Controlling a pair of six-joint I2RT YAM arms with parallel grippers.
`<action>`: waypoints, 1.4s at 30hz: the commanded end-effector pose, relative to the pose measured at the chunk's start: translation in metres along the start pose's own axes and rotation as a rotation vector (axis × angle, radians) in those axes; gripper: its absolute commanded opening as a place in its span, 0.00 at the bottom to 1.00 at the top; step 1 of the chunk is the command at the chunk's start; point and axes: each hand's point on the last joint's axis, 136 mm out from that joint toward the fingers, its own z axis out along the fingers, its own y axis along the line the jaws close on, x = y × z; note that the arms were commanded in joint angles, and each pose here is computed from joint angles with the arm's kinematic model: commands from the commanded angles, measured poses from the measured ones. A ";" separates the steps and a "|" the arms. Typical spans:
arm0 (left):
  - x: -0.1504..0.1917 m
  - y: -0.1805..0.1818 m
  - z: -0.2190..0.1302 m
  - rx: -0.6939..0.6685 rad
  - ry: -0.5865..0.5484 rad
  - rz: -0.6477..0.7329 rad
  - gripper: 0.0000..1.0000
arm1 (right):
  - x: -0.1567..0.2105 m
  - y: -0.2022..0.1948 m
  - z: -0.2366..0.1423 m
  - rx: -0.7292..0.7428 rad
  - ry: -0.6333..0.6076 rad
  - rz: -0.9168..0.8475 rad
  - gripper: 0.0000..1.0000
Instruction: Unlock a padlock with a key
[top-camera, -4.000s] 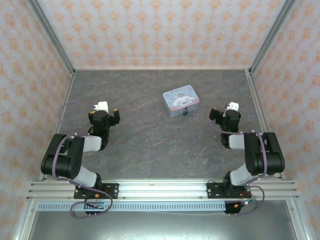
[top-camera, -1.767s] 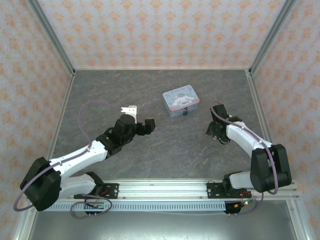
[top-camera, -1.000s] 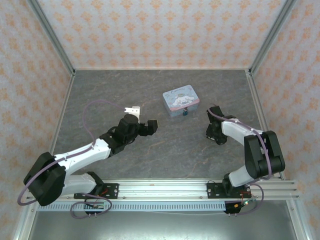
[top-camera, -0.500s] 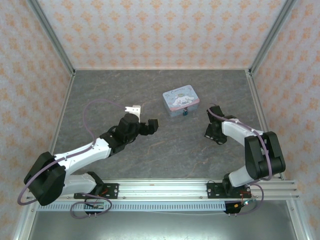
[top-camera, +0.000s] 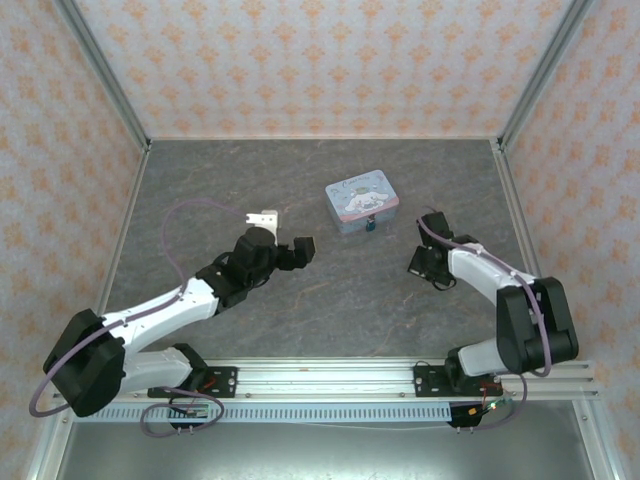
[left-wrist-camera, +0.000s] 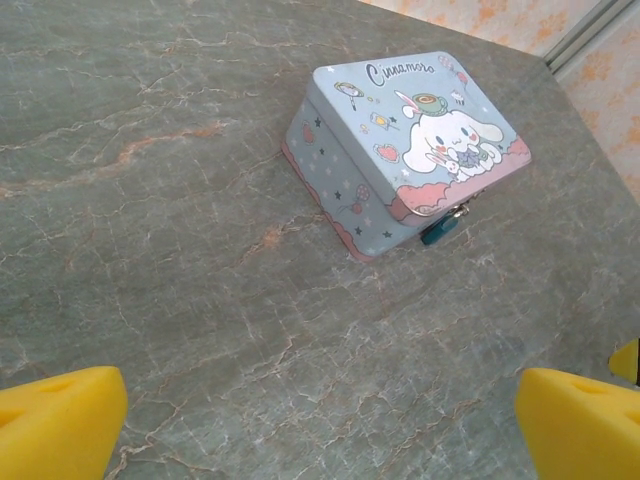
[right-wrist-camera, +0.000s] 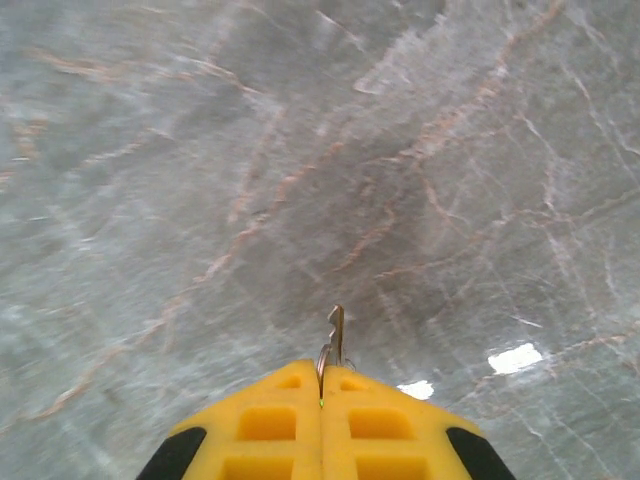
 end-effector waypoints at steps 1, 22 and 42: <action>-0.017 -0.015 -0.010 0.036 -0.020 -0.108 1.00 | -0.009 0.021 -0.018 -0.139 -0.065 -0.046 0.00; -0.062 -0.153 -0.042 0.448 0.062 -0.235 0.74 | 0.027 0.163 -0.209 -0.763 -0.795 -0.874 0.00; -0.034 -0.184 -0.019 0.441 0.158 -0.202 0.46 | 0.033 0.174 -0.209 -0.665 -0.857 -1.030 0.00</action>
